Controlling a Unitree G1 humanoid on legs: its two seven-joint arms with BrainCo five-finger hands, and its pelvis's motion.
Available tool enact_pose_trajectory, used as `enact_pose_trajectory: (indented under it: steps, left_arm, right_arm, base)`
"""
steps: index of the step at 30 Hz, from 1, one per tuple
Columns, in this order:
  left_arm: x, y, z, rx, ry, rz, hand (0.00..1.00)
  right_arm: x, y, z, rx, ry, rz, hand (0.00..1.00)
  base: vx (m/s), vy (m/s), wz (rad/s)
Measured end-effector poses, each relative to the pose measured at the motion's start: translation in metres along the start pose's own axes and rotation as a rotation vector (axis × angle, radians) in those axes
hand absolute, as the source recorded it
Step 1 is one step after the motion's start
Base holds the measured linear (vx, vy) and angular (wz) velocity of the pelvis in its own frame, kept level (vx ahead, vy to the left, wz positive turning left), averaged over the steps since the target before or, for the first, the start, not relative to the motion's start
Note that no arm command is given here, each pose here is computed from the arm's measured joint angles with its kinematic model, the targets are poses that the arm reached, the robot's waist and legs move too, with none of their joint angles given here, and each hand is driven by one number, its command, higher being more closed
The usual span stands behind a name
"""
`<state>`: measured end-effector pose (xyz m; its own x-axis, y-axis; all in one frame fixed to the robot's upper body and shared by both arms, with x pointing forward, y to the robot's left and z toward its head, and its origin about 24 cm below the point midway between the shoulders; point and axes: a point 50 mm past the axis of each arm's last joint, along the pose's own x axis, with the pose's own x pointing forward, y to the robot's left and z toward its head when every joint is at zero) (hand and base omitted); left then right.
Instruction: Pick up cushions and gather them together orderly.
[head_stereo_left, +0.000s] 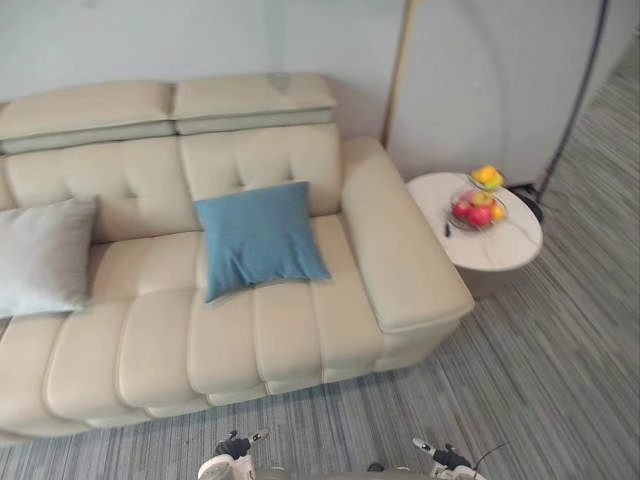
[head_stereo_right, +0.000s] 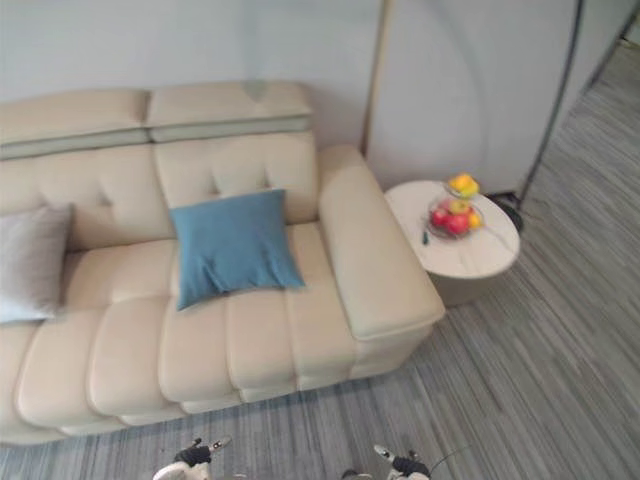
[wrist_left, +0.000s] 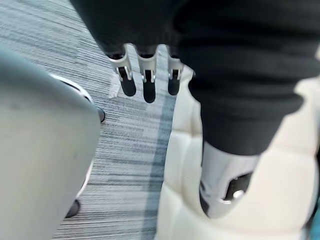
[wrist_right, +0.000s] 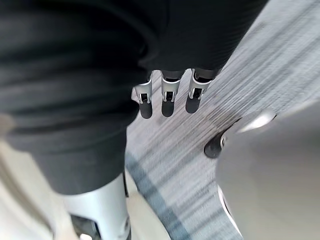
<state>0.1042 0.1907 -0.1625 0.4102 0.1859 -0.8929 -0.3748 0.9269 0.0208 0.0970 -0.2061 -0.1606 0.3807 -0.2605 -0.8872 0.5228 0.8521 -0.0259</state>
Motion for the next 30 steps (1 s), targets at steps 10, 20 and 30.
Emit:
enact_pose_trajectory:
  steps: [10, 20, 30]
  left_arm:
    - [0.0, -0.024, 0.019, -0.015, -0.082, -0.064, 0.0]
    - [-0.001, -0.012, 0.017, -0.171, -0.085, -0.032, 0.0]
    - [-0.002, -0.004, 0.021, -0.143, -0.116, -0.018, 0.0]
  right_arm:
    - [0.001, 0.012, 0.012, -0.028, -0.042, 0.037, 0.0]
    - [0.001, 0.001, 0.012, -0.001, -0.039, 0.005, 0.0]
    - [-0.001, 0.011, 0.0, -0.001, -0.012, 0.04, 0.0]
  base:
    - [0.03, -0.032, -1.23]
    - [0.11, -0.126, -0.93]
    - [0.2, 0.146, -1.9]
